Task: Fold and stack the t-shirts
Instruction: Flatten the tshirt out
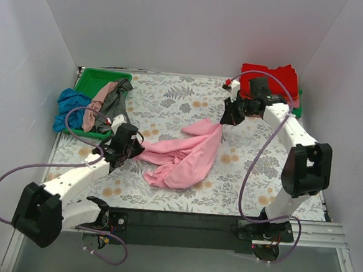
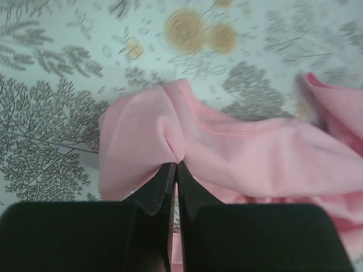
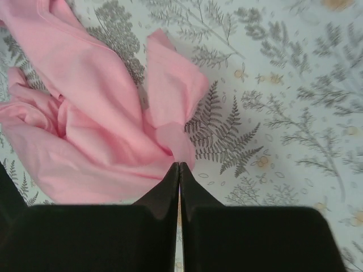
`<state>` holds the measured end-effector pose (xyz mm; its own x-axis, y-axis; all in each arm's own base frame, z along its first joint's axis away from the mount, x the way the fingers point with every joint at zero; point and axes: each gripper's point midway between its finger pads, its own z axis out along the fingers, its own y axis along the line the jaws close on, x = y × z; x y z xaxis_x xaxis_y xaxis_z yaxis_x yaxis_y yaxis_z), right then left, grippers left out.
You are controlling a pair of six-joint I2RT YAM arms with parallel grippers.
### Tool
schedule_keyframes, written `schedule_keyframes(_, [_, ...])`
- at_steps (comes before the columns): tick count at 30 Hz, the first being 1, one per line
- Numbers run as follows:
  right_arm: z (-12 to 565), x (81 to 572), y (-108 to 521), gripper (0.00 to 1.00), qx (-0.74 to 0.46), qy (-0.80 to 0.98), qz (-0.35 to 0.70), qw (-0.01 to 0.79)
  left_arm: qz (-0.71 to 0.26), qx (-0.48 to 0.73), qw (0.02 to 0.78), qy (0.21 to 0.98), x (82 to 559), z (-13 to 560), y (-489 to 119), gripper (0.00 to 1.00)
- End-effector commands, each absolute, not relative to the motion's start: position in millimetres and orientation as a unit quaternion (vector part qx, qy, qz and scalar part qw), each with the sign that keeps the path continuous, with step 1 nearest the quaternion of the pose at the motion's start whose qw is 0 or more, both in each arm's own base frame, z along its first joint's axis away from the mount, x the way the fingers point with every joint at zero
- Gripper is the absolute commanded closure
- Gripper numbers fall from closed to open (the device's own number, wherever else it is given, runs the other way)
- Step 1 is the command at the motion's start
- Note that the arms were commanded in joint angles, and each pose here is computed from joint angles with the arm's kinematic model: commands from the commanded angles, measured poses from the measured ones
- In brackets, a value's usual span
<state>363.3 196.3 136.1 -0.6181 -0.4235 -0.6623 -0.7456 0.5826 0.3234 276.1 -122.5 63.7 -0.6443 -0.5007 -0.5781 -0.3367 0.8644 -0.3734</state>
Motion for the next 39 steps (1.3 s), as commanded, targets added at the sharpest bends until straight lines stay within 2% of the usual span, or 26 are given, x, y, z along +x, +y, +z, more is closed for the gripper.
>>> schedule_keyframes(1, [249.3,357.0,182.1,0.99,-0.423,0.761,0.289,0.399,-0.178,-0.206,0.443,0.854,296.6,146.9,-130.2,1.0])
schedule_keyframes(11, [372.4,306.5,134.6,0.99,-0.494,0.655,0.119,0.559,-0.339,-0.139,0.609,0.704,251.3,342.4,-126.3,1.0])
schedule_keyframes(18, [423.7,268.3,108.0,0.99,-0.491,0.612,0.061,0.618,-0.4,-0.078,0.657,0.634,212.7,427.5,-127.5,1.0])
schedule_keyframes(24, [456.4,235.1,102.7,0.99,-0.48,0.58,0.047,0.657,-0.412,-0.066,0.675,0.608,194.8,456.2,-121.1,1.0])
schedule_keyframes(29, [468.6,233.3,93.2,0.99,-0.461,0.583,0.025,0.669,-0.416,-0.054,0.674,0.608,186.2,458.8,-121.3,1.0])
schedule_keyframes(34, [457.0,257.9,90.9,0.99,-0.438,0.607,0.038,0.662,-0.395,-0.073,0.679,0.614,199.8,451.5,-116.9,1.0])
schedule_keyframes(39, [459.8,304.1,78.1,0.99,-0.391,0.637,0.022,0.664,-0.387,-0.069,0.661,0.639,242.4,434.0,-141.0,1.0])
